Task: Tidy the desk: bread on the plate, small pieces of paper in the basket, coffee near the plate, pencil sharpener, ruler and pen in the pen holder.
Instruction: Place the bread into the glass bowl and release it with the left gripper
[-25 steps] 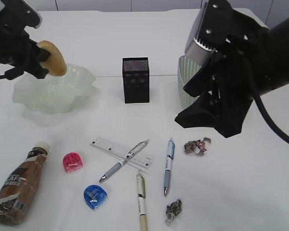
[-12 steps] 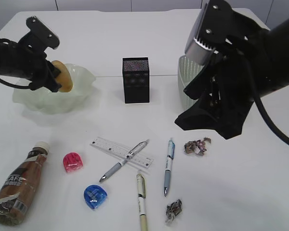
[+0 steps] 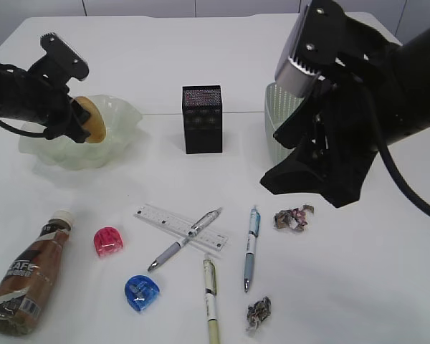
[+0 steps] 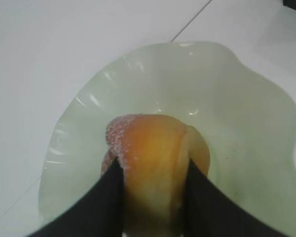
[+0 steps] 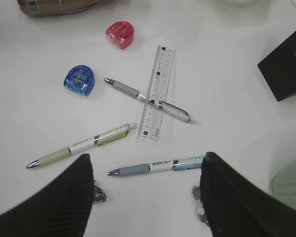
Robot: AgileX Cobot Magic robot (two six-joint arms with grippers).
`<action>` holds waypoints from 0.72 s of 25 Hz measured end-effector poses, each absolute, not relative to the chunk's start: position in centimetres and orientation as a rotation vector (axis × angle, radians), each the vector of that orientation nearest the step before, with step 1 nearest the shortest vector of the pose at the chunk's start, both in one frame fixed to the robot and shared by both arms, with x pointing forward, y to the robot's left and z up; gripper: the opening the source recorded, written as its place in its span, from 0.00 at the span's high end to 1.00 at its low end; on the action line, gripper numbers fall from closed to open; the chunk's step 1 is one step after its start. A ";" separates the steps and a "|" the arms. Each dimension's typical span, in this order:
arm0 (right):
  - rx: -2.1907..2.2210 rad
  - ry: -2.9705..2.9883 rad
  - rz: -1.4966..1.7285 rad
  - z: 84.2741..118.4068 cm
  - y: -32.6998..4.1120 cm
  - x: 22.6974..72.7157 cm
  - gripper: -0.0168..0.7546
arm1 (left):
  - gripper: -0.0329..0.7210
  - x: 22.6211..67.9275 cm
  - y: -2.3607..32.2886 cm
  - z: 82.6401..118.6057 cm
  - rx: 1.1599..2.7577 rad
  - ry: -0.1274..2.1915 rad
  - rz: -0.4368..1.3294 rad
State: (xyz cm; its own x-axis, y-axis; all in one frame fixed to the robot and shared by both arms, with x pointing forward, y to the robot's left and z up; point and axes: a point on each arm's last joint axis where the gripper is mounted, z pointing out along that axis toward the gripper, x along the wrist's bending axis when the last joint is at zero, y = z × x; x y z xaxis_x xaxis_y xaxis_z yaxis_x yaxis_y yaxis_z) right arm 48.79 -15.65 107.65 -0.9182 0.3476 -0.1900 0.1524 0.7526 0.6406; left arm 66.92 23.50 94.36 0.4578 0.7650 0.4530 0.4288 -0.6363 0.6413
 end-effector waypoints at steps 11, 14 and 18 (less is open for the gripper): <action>0.389 2.654 0.933 107.7 -15.7 48.8 0.33 | 0.28 66.9 23.5 94.4 2.273 1.001 1.033; 0.389 2.654 0.933 107.7 -15.7 48.8 0.33 | 0.21 66.9 23.7 94.3 2.274 1.024 1.040; 0.389 2.654 0.933 107.7 -15.7 48.8 0.33 | 0.16 66.9 23.9 94.3 2.282 1.048 1.055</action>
State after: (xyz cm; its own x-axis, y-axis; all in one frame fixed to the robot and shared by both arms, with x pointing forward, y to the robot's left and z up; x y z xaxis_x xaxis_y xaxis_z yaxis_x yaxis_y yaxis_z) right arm 48.79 -15.65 107.65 -0.9182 0.3476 -0.1900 0.1524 0.7526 0.6406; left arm 66.91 23.90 94.29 0.4295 0.7742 0.4649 0.4600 -0.6306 0.6251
